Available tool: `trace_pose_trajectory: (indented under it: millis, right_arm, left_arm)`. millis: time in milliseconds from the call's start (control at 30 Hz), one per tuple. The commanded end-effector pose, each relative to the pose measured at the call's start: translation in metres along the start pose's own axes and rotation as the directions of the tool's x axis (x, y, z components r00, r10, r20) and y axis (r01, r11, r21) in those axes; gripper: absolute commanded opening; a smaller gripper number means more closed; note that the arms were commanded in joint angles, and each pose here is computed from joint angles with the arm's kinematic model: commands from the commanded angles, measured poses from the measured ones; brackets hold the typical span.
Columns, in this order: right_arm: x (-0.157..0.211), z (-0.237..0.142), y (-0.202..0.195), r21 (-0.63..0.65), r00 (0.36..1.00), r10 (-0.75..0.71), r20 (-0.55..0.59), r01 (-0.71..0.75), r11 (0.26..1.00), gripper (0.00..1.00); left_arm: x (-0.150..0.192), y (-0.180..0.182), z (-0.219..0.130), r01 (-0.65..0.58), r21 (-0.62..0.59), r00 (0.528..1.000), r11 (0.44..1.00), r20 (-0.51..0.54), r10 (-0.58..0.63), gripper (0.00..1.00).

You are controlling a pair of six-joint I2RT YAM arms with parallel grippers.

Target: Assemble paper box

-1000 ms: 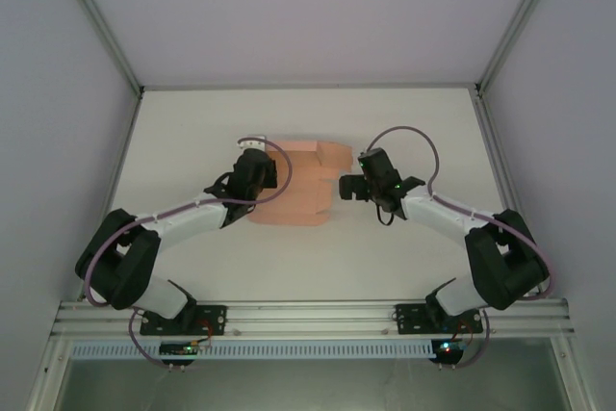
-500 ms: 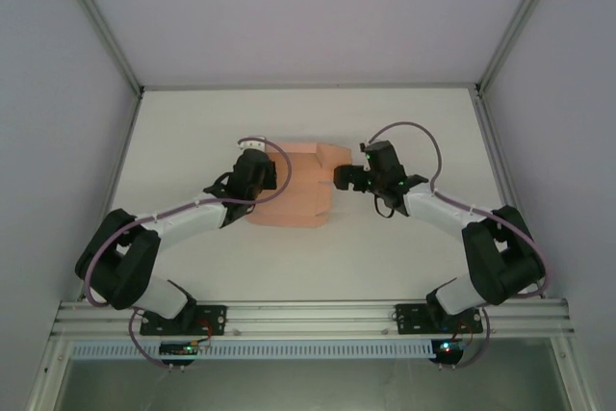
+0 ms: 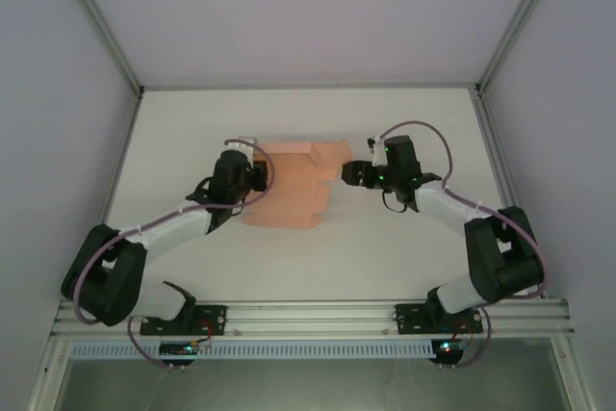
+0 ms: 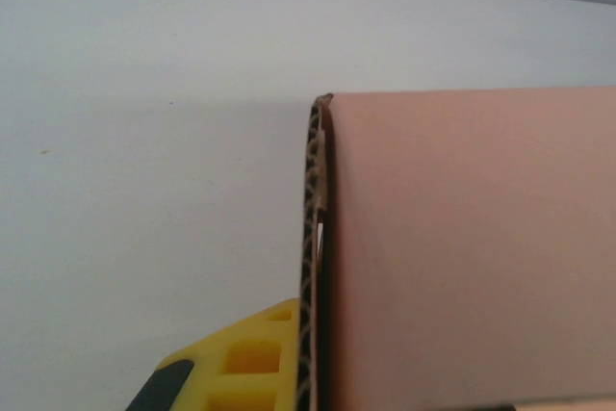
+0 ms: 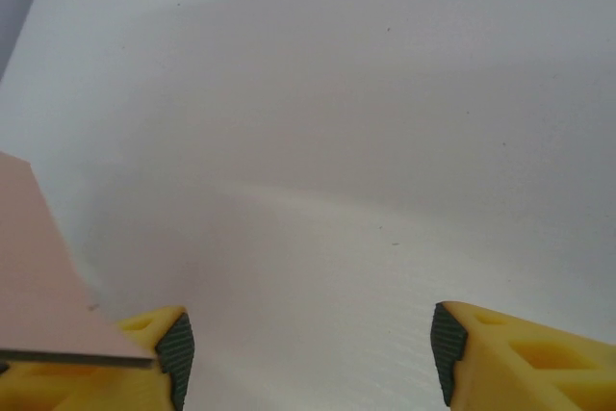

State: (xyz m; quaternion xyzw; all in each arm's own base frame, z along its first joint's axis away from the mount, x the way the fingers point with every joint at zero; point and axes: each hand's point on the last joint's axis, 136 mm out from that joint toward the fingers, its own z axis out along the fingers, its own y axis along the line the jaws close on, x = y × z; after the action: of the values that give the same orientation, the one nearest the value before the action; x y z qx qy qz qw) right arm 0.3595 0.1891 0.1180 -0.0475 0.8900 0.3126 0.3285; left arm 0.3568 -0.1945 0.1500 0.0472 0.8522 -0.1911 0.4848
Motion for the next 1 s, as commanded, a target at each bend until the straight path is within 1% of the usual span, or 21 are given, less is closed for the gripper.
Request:
trace_pose_trajectory:
  millis: [0,100,200,233,300,400,533,633,733,833,967]
  right_arm:
    - [-0.005,-0.010,0.016,-0.109,1.000,-0.015,-0.017,0.013,0.994,0.65]
    - [0.001,-0.010,0.019,-0.084,0.994,-0.101,-0.046,0.096,0.992,0.65]
    - [0.021,-0.005,0.027,-0.094,0.987,-0.130,-0.097,0.121,0.988,0.65]
    - [0.026,-0.004,0.026,-0.082,0.985,-0.136,-0.103,0.127,0.988,0.67]
    - [0.030,-0.003,0.025,-0.057,0.986,-0.140,-0.086,0.136,0.989,0.67]
    - [0.024,-0.002,0.031,-0.054,0.988,-0.147,-0.041,0.145,0.988,0.68]
    - [0.007,-0.002,0.044,-0.046,0.986,-0.165,0.006,0.165,0.985,0.73]
    - [-0.003,-0.002,0.053,-0.067,0.993,-0.114,0.018,0.115,0.991,0.76]
    - [-0.008,0.000,0.061,-0.097,0.998,-0.064,0.025,0.066,0.993,0.79]
    - [-0.009,0.009,0.070,-0.115,0.998,-0.057,0.039,0.061,0.992,0.82]
    - [-0.015,0.030,0.074,-0.077,0.996,-0.030,0.087,0.037,0.996,0.84]
  left_arm:
    - [-0.013,-0.027,-0.011,-0.069,0.141,0.997,0.988,0.040,0.064,0.00]
    - [-0.015,-0.018,-0.011,-0.041,0.086,0.998,0.995,0.041,0.038,0.00]
    - [-0.019,-0.007,-0.008,0.021,0.022,0.999,1.000,0.049,-0.022,0.00]
    - [-0.019,-0.005,-0.007,0.030,0.008,0.998,1.000,0.049,-0.030,0.00]
    - [-0.020,-0.004,-0.006,0.035,-0.004,0.998,0.999,0.050,-0.034,0.00]
    - [-0.019,-0.005,-0.003,0.024,-0.002,0.999,1.000,0.037,-0.024,0.00]
    - [-0.012,-0.005,0.000,0.020,-0.001,1.000,1.000,0.014,-0.020,0.00]
    - [-0.007,0.000,0.002,0.033,-0.038,0.999,0.999,0.010,-0.033,0.00]
    - [-0.003,0.000,0.004,0.036,-0.048,0.999,0.998,0.002,-0.036,0.00]
    - [-0.002,-0.002,0.006,0.038,-0.048,0.999,0.998,-0.003,-0.038,0.00]
    - [0.000,-0.006,0.010,0.071,-0.036,0.997,0.997,-0.020,-0.072,0.00]
